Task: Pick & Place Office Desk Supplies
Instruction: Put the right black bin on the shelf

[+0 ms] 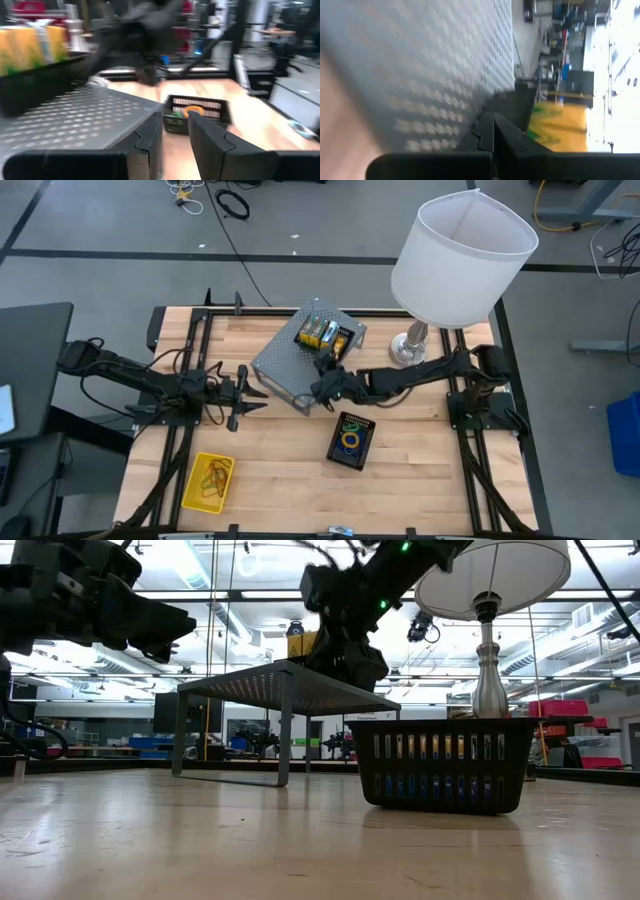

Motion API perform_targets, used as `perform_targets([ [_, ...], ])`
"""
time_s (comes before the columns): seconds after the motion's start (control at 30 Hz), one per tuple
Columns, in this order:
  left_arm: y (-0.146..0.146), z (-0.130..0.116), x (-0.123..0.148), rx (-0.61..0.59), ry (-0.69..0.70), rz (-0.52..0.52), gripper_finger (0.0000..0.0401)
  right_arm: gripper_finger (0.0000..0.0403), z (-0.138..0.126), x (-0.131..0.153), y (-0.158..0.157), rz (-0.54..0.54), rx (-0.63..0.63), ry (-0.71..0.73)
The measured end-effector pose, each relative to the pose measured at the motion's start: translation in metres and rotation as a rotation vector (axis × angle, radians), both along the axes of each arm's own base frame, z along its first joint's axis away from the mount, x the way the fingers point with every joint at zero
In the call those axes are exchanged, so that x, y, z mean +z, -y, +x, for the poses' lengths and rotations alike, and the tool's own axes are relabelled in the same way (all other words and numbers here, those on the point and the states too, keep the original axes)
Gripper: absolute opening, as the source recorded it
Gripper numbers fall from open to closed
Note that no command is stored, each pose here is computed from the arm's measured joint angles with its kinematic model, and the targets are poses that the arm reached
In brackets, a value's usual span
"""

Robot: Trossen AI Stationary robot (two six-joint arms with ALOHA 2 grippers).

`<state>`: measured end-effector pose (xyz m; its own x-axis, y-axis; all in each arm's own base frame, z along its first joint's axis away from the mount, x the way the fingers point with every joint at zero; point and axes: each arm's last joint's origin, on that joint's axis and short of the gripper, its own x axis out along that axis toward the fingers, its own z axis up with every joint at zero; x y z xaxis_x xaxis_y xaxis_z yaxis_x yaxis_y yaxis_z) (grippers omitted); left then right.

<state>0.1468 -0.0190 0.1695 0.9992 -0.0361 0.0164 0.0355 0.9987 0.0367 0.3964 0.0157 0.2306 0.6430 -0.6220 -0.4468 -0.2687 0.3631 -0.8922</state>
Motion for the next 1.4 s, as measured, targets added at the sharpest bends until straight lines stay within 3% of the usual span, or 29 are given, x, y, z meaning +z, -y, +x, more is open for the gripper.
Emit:
perform_targets([
  [0.13,-0.003,0.002,0.006,0.112,0.020,-0.001,0.0103,0.0000,-0.009,0.013,-0.030,0.086,0.077,0.054],
  [0.2,-0.003,0.004,0.011,0.117,0.034,0.006,0.0103,0.0000,-0.019,0.020,-0.045,0.198,0.138,0.057],
  [0.33,-0.001,0.011,0.023,0.091,0.024,0.066,0.0103,0.0000,-0.045,0.043,-0.062,0.566,0.212,0.073],
  [0.47,-0.004,0.025,0.034,0.062,-0.023,0.116,0.0103,0.0000,-0.065,0.063,-0.068,1.027,0.324,0.046],
  [0.57,-0.009,0.035,0.038,0.010,-0.034,0.119,0.0103,0.0000,-0.080,0.072,-0.071,1.181,0.456,0.095],
  [0.7,-0.018,0.047,0.035,-0.012,-0.060,0.117,0.0103,0.0000,-0.111,0.066,-0.066,1.237,0.602,0.278],
  [0.83,-0.027,0.054,0.029,-0.004,-0.070,0.107,0.0103,0.0002,-0.151,0.042,-0.049,1.291,0.637,0.464],
  [1.1,-0.056,0.077,0.025,0.054,-0.173,0.028,0.0103,0.0015,-0.207,-0.019,-0.028,1.321,0.530,0.680],
  [1.23,-0.068,0.099,0.031,0.122,-0.244,0.016,0.0103,0.0016,-0.218,-0.034,-0.024,1.302,0.478,0.716],
  [1.4,-0.079,0.118,0.035,0.304,-0.329,0.027,0.0103,0.0018,-0.220,-0.042,-0.022,1.282,0.422,0.715],
])
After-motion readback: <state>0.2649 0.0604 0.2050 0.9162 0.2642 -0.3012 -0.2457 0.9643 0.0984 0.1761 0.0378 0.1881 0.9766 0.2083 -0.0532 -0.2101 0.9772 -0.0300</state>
